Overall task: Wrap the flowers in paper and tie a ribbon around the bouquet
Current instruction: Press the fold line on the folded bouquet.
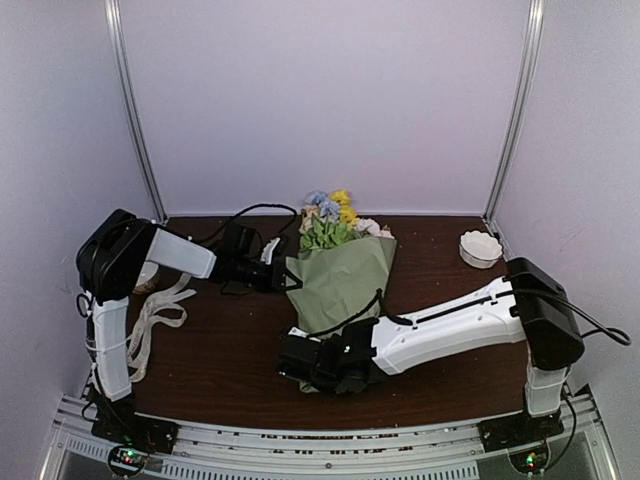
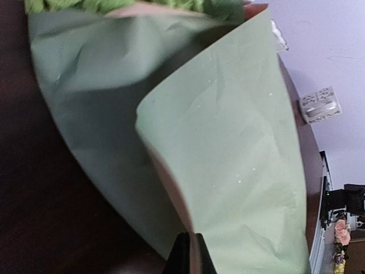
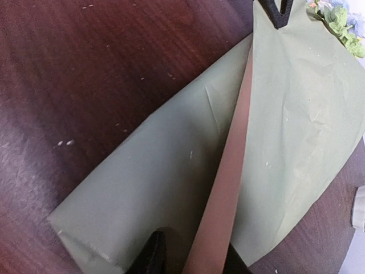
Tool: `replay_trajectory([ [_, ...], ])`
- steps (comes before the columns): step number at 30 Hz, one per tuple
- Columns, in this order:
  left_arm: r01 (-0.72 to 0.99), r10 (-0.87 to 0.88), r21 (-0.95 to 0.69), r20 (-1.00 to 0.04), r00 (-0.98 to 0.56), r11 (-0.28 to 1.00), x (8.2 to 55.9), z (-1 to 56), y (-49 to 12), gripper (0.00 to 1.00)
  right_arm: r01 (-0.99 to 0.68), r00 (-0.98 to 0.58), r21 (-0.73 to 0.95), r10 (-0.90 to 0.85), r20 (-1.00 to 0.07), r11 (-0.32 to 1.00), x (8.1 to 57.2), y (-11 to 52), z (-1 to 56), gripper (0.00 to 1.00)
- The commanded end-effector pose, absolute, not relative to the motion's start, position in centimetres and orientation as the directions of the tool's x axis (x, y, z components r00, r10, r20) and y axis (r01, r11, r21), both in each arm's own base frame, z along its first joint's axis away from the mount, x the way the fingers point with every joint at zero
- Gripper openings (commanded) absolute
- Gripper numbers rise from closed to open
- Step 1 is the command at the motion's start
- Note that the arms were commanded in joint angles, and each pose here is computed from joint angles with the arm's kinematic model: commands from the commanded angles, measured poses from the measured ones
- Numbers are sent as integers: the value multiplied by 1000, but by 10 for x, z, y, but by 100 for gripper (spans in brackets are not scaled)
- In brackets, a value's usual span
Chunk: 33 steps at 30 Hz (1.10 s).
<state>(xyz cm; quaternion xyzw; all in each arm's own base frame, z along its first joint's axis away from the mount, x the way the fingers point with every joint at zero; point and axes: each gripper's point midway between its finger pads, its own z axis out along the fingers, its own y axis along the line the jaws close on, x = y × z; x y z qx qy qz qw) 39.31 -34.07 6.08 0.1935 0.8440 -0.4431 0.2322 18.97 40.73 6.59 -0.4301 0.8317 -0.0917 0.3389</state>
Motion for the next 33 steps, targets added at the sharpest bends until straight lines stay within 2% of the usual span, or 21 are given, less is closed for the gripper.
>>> replay_trajectory([
  [1,523,120,-618,-572,-811,587,408,43,-332,0,-724,-335,-377,-772,-540,577,166,411,89,30],
  [4,525,126,-630,-565,-816,572,404,36,-333,0,-758,-303,-313,-734,-608,572,152,411,115,33],
  [9,537,135,-635,-568,-812,555,398,33,-333,0,-804,-291,-122,-564,-773,582,133,410,178,35],
  [10,537,136,-637,-567,-813,554,397,32,-333,0,-804,-288,-74,-495,-820,591,133,412,194,35],
  [13,541,143,-637,-566,-812,550,395,29,-333,0,-746,-327,-12,-382,-865,666,151,396,204,35],
  [15,543,149,-635,-566,-811,550,395,28,-332,0,-691,-391,-2,-375,-841,723,167,388,188,34],
  [18,545,152,-635,-565,-811,548,394,26,-332,0,-627,-467,-92,-467,-751,774,181,382,152,24],
  [19,546,154,-635,-565,-811,547,393,26,-333,0,-619,-482,-136,-511,-712,774,183,383,137,19],
  [23,553,159,-637,-567,-808,537,393,28,-334,0,-617,-537,-166,-565,-626,770,180,390,102,13],
  [29,558,171,-625,-568,-805,546,394,26,-333,0,-711,-557,-49,-604,-569,702,147,412,68,8],
  [33,561,176,-619,-571,-802,549,395,26,-333,0,-774,-588,103,-648,-485,625,107,426,41,6],
])
